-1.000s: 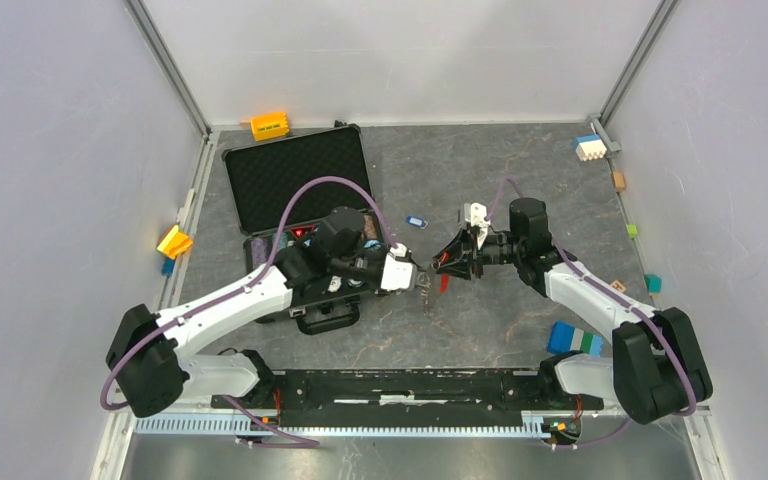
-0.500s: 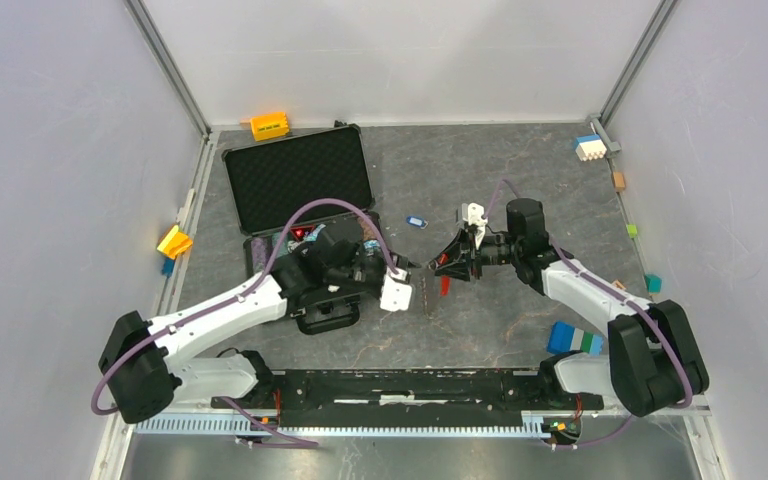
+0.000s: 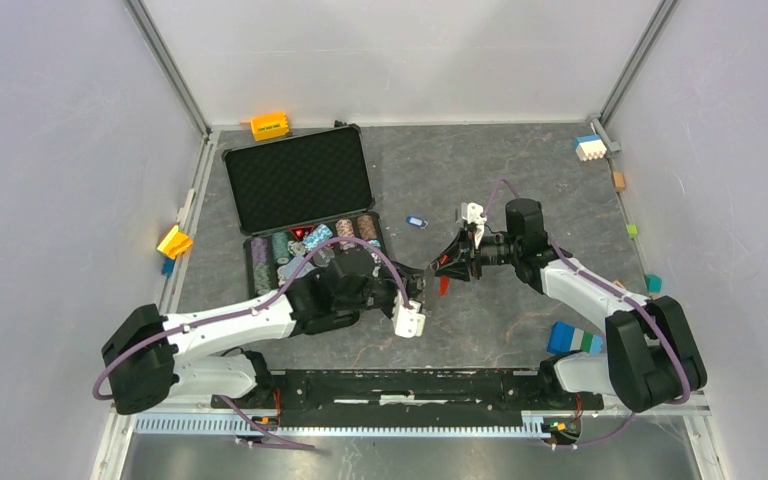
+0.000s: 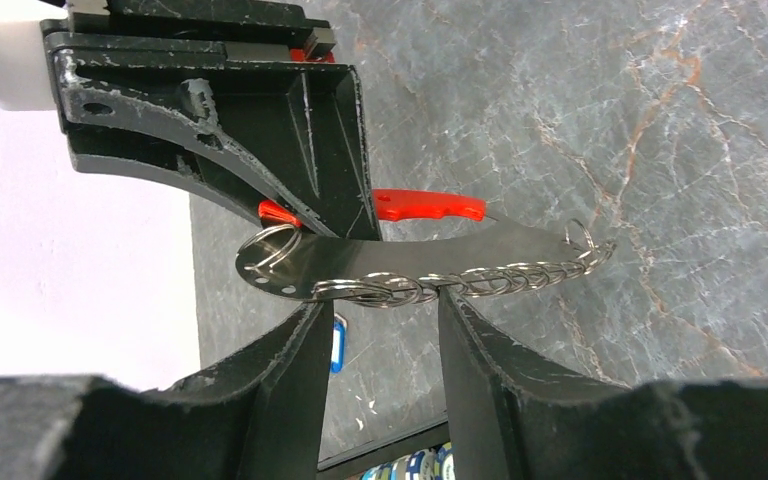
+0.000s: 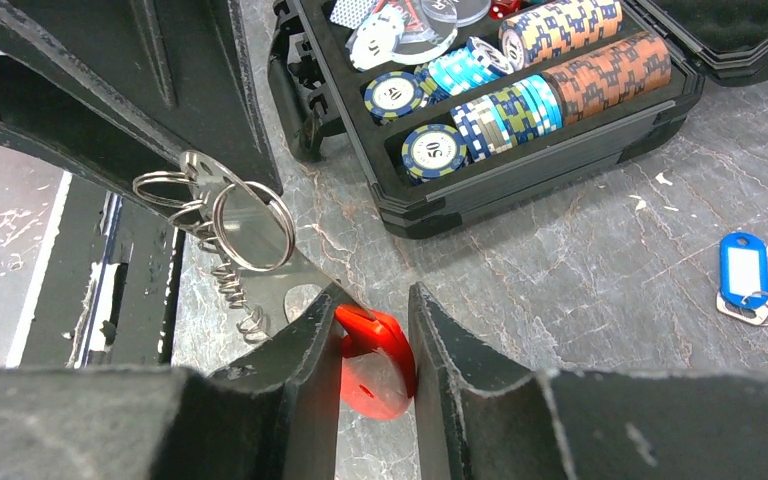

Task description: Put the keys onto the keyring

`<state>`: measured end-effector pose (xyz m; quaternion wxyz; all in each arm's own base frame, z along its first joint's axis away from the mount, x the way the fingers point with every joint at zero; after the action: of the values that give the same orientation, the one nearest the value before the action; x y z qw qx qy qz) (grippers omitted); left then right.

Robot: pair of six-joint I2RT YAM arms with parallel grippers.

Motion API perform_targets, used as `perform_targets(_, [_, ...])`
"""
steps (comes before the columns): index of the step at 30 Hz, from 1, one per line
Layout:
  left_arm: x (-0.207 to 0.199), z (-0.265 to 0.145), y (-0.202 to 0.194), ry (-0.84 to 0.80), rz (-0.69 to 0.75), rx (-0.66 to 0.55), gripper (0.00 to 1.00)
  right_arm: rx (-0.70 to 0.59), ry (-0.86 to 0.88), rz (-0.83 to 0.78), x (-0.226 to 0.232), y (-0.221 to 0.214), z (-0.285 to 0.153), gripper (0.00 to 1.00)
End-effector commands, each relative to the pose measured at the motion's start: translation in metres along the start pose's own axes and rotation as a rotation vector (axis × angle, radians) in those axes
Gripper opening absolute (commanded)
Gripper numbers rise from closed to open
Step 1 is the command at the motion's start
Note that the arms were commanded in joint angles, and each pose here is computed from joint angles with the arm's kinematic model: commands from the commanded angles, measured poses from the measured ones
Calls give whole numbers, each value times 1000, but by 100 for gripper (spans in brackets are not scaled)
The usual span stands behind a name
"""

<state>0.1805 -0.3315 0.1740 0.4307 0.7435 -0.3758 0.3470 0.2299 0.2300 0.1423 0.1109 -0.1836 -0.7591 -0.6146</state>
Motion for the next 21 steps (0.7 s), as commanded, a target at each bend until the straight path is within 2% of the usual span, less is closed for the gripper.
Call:
perform_targets(1, [30, 0, 1, 146, 21, 20, 48, -27, 30, -48, 4, 17, 2, 0])
perform_targets(6, [31, -4, 5, 151, 3, 7, 39, -18, 27, -45, 2, 14, 2, 0])
perform_targets(21, [25, -11, 10, 125, 9, -12, 31, -1, 11, -51, -3, 11, 2, 0])
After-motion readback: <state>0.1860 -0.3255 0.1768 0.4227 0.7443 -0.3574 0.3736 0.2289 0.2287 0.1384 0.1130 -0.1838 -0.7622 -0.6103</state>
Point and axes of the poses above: each gripper's point midway between its finger pads, its own z axis out along the fingers, its own x axis along the line the jaws close on, y = z × x, the point moved 1 cm from there along -z, back along the fingers, and after that the axes turned 14 degrees about z, right-handed, at the moved point
